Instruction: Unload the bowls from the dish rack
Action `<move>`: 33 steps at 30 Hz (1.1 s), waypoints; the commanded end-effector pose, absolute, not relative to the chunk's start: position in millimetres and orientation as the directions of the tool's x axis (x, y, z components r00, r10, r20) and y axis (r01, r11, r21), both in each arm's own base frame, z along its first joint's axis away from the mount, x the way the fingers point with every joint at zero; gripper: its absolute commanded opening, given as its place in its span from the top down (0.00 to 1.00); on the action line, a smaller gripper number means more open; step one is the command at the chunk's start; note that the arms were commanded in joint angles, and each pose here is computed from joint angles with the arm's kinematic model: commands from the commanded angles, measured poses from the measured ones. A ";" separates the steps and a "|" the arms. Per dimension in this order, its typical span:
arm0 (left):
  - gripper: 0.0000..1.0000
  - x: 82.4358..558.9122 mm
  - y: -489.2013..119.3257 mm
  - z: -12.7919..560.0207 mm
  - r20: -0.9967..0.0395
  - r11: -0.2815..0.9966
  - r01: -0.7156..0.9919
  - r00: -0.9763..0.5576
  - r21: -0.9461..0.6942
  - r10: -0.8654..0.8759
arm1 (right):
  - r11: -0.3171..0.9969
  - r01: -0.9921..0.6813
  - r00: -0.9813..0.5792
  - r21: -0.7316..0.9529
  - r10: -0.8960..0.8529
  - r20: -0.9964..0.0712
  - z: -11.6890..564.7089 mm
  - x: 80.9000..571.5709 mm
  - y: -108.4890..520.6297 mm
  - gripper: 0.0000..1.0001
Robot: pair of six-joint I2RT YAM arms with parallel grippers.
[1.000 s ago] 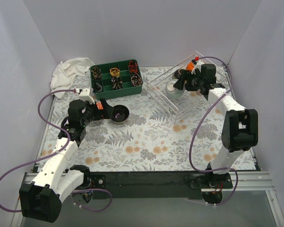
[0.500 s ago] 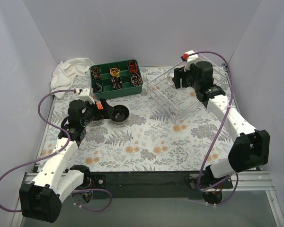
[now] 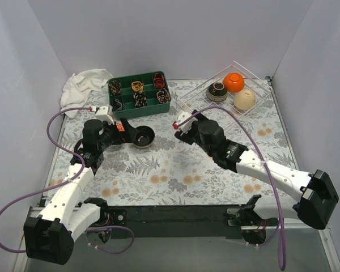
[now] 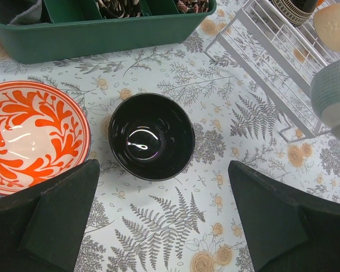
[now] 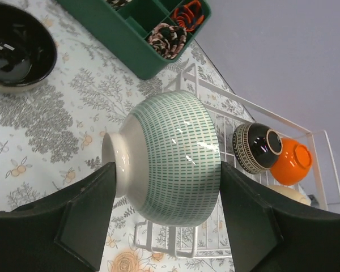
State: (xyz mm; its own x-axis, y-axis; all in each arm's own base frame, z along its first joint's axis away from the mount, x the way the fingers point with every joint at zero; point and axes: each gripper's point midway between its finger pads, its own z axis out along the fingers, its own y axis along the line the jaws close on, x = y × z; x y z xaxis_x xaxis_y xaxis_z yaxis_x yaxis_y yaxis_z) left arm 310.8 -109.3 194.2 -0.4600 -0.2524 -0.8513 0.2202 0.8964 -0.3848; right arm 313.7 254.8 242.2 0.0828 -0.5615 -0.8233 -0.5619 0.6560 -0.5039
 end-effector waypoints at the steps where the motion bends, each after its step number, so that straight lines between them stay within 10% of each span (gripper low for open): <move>1: 0.02 308.8 -118.6 196.1 -0.838 0.875 0.251 -0.480 -0.414 -0.259 | 0.642 -0.415 0.260 -0.644 -0.595 -0.761 281.2 295.8 268.9 0.79; 16: 0.02 293.5 -160.4 210.8 -0.667 0.745 0.262 -0.677 -0.614 -0.311 | 0.375 -0.082 0.472 -0.923 -0.801 -0.367 240.3 224.1 321.5 0.79; 33: 0.02 283.8 -206.1 193.3 -0.512 0.675 0.222 -0.818 -0.703 -0.264 | 0.437 0.106 0.514 -0.893 -0.793 -0.327 259.7 202.9 330.8 0.89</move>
